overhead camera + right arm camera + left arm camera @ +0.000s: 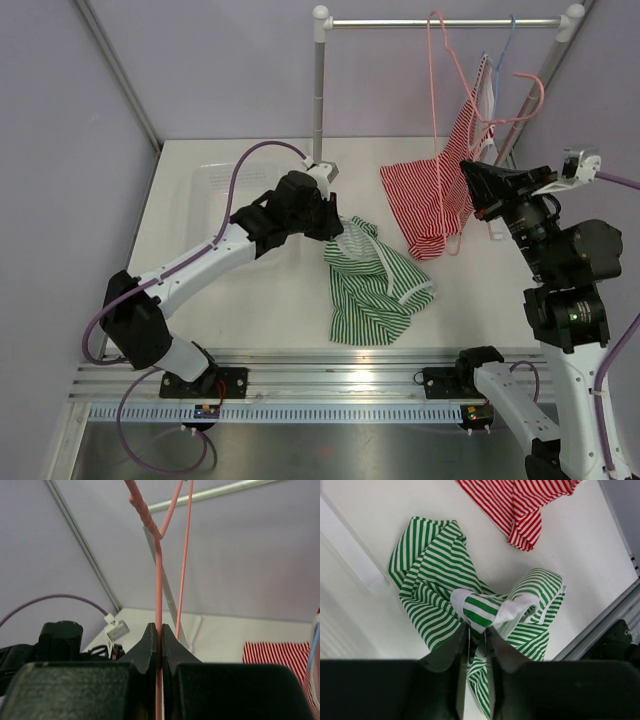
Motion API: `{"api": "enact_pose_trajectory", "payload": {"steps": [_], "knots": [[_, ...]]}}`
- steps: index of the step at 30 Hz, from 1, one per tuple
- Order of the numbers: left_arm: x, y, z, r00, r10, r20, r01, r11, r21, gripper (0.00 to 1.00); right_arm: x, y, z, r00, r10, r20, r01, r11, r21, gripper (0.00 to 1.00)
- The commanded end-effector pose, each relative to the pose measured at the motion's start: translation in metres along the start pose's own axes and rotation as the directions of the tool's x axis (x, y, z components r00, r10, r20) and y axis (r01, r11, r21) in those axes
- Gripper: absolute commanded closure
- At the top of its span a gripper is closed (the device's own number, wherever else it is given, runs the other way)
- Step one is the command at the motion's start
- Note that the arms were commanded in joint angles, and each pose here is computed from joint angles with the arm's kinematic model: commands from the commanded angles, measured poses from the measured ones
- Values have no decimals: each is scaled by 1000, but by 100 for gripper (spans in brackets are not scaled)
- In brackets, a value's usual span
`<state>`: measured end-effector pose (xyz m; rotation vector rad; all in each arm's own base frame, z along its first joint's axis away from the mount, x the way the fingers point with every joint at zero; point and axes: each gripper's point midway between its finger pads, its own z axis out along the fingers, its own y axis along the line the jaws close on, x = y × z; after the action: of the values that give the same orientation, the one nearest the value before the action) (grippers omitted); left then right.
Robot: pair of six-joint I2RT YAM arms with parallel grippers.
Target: Remove the tank top from the hanger
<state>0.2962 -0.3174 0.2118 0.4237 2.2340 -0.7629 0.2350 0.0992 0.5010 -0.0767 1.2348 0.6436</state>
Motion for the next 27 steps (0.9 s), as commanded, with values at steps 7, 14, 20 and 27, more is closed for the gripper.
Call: {"api": "enact_pose_trajectory", "payload": {"steps": [7, 14, 20, 27], "knots": [[-26, -9, -41, 994, 67, 84, -60, 995, -84, 22, 64, -35, -1, 896, 68, -439, 21, 981, 194, 100], [-39, -10, -101, 981, 95, 169, -67, 984, -165, 1, 63, -58, 66, 885, 95, -456, 20, 971, 240, 100], [-32, -1, -138, 973, 98, 210, -53, 976, -211, 1, 65, -72, 128, 884, 71, -461, 46, 971, 236, 100], [-24, 7, -149, 972, 98, 213, -45, 970, -239, 1, 79, -95, 185, 878, 61, -476, 77, 961, 266, 100]]}}
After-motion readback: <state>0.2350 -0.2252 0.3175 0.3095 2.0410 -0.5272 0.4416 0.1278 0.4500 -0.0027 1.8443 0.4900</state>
